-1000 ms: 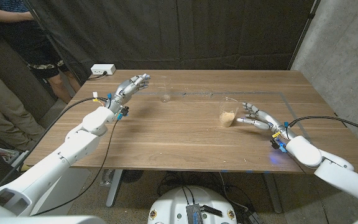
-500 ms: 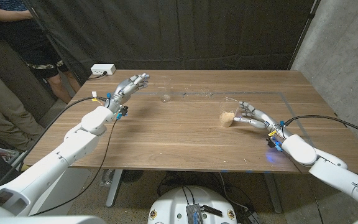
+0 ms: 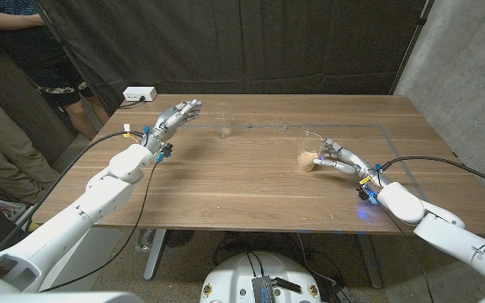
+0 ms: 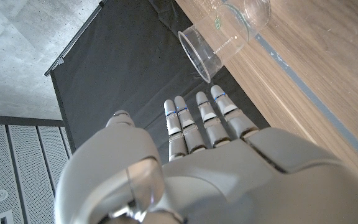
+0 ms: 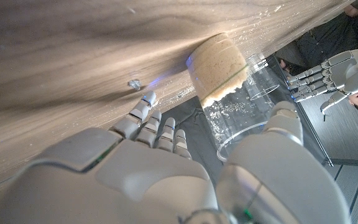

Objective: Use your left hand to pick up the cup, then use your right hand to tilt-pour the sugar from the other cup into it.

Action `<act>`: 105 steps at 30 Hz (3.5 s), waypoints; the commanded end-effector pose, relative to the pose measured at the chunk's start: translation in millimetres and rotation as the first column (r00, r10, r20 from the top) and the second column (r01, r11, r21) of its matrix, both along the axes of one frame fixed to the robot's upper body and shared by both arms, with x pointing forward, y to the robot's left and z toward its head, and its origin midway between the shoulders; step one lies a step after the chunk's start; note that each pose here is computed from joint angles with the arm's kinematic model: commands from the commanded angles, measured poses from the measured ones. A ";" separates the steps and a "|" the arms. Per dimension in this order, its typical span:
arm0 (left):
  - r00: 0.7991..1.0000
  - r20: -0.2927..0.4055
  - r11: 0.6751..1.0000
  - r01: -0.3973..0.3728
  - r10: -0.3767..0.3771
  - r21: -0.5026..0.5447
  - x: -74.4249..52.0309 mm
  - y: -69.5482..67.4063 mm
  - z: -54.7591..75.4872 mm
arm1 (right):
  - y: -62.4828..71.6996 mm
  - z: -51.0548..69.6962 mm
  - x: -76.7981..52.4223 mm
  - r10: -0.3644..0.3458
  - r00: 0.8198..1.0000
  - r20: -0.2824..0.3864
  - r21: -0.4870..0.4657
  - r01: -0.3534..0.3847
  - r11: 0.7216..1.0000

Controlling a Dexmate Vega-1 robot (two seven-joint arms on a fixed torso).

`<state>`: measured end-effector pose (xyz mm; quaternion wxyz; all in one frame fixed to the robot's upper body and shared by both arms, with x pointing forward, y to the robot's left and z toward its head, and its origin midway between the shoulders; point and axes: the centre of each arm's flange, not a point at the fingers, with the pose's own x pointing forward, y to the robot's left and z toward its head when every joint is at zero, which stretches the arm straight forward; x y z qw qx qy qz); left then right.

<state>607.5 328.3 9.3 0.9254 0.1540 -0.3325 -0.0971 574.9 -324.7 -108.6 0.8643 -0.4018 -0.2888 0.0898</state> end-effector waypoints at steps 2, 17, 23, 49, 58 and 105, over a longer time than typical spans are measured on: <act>1.000 -0.006 1.000 0.004 -0.004 -0.004 1.3 1.5 -2.5 | 11.5 2.9 5.3 0.021 1.000 -0.001 0.007 -0.021 1.000; 1.000 -0.005 1.000 0.017 -0.017 -0.005 6.9 1.5 -0.9 | 20.5 4.6 5.7 0.035 0.999 -0.014 0.027 -0.035 0.999; 1.000 -0.004 1.000 0.018 -0.018 -0.010 8.9 2.9 0.7 | 28.6 7.4 7.4 0.052 0.998 -0.017 0.040 -0.052 0.998; 0.999 -0.018 1.000 0.026 -0.027 -0.004 26.1 12.5 5.8 | 51.4 9.5 12.2 0.064 0.998 -0.006 0.091 -0.064 0.994; 0.999 -0.025 1.000 0.026 -0.026 -0.002 32.5 12.8 8.1 | 53.7 7.8 16.1 0.068 0.998 0.007 0.130 -0.069 0.989; 1.000 -0.014 1.000 0.017 -0.017 0.025 28.4 0.7 16.9 | 48.7 -12.9 16.1 0.107 0.990 0.088 0.316 -0.130 0.940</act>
